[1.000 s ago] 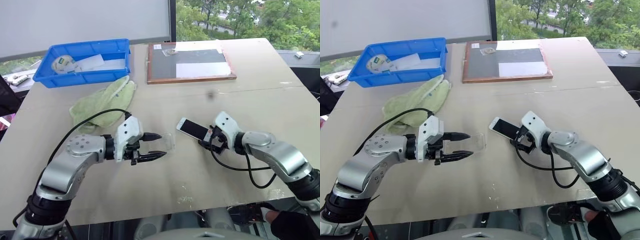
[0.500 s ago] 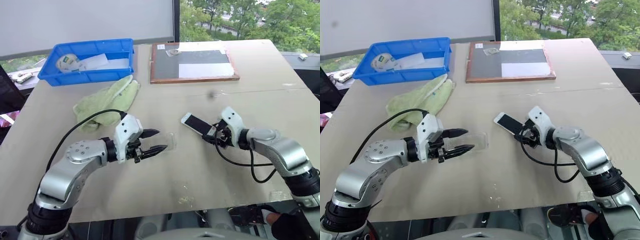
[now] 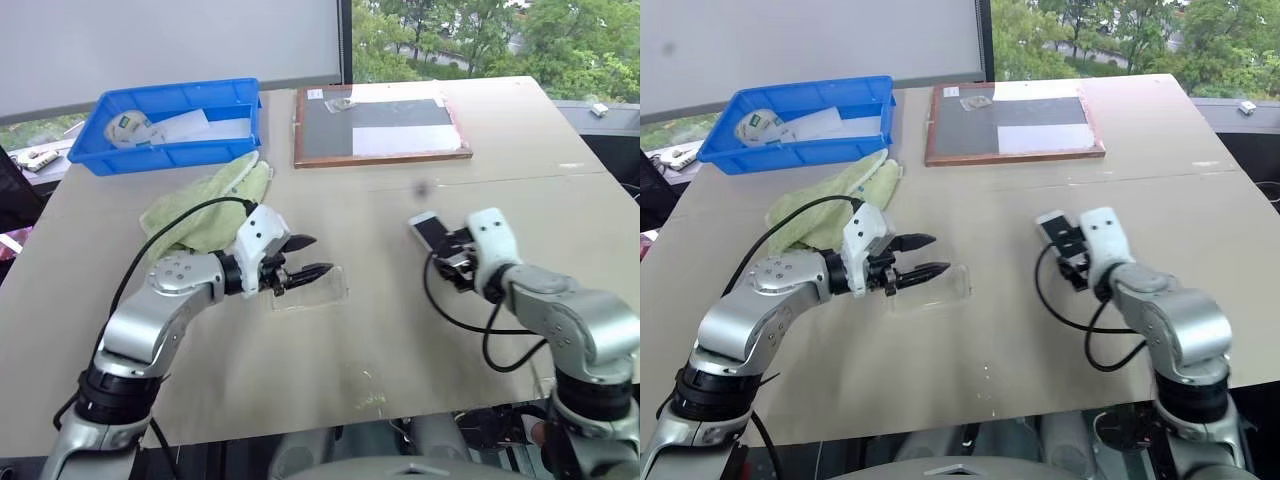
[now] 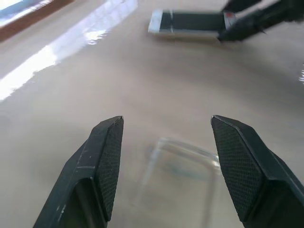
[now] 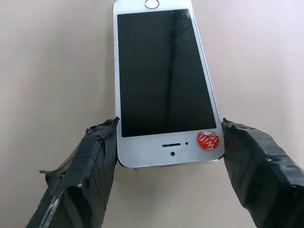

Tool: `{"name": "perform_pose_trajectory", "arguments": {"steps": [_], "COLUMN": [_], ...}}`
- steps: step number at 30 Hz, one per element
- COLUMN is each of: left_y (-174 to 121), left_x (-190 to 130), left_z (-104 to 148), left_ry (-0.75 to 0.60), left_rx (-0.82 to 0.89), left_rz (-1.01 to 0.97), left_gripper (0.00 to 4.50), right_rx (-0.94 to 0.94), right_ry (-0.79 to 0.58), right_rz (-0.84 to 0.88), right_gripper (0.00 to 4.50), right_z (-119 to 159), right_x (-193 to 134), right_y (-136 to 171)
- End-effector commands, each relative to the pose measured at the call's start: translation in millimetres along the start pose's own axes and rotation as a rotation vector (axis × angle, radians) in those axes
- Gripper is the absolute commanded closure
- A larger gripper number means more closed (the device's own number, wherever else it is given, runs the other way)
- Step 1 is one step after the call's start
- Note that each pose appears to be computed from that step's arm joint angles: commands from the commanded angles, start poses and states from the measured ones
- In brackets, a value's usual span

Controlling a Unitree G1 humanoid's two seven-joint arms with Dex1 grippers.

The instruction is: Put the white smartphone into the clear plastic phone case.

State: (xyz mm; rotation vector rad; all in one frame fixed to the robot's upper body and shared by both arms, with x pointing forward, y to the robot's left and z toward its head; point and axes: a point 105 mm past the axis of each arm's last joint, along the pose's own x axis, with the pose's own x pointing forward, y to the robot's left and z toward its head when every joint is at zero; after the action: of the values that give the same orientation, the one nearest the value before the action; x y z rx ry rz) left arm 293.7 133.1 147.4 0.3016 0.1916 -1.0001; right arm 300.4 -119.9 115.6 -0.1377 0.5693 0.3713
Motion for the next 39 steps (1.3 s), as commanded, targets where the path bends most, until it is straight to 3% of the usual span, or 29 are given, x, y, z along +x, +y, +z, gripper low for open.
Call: {"name": "perform_pose_trajectory", "arguments": {"steps": [1,6,10,15,22,30,39], "left_y": [-3,-3,-8,-10,-12,-16,-17], "left_x": [0,-7,-9,-13,-20,-28,-27], "left_z": [5,2,1,-1,-2,-4,-5], "left_ry": [-0.012,-0.002,-0.007,-0.010,-0.010,-0.002,-0.003], "left_rx": [0.040,0.030,0.019,0.009,-0.003,-0.023,-0.028], "left_rz": [-0.019,0.003,0.014,0.036,0.069,0.108,0.114], "left_gripper": [1.49,1.49,1.49,1.49,1.49,1.49,1.49], "right_rx": [0.009,-0.023,-0.107,-0.108,-0.109,-0.133,-0.154], "right_ry": [0.007,-0.083,-0.050,0.002,0.037,-0.049,0.015], "right_rz": [0.032,0.154,0.174,0.379,0.494,0.421,0.337], "right_gripper": [0.06,0.06,0.06,0.06,0.06,0.06,0.06], "right_z": [2,22,16,6,-3,19,1], "right_x": [2,-15,-18,-11,4,-2,2], "right_y": [5,5,-9,8,22,3,-11]}}
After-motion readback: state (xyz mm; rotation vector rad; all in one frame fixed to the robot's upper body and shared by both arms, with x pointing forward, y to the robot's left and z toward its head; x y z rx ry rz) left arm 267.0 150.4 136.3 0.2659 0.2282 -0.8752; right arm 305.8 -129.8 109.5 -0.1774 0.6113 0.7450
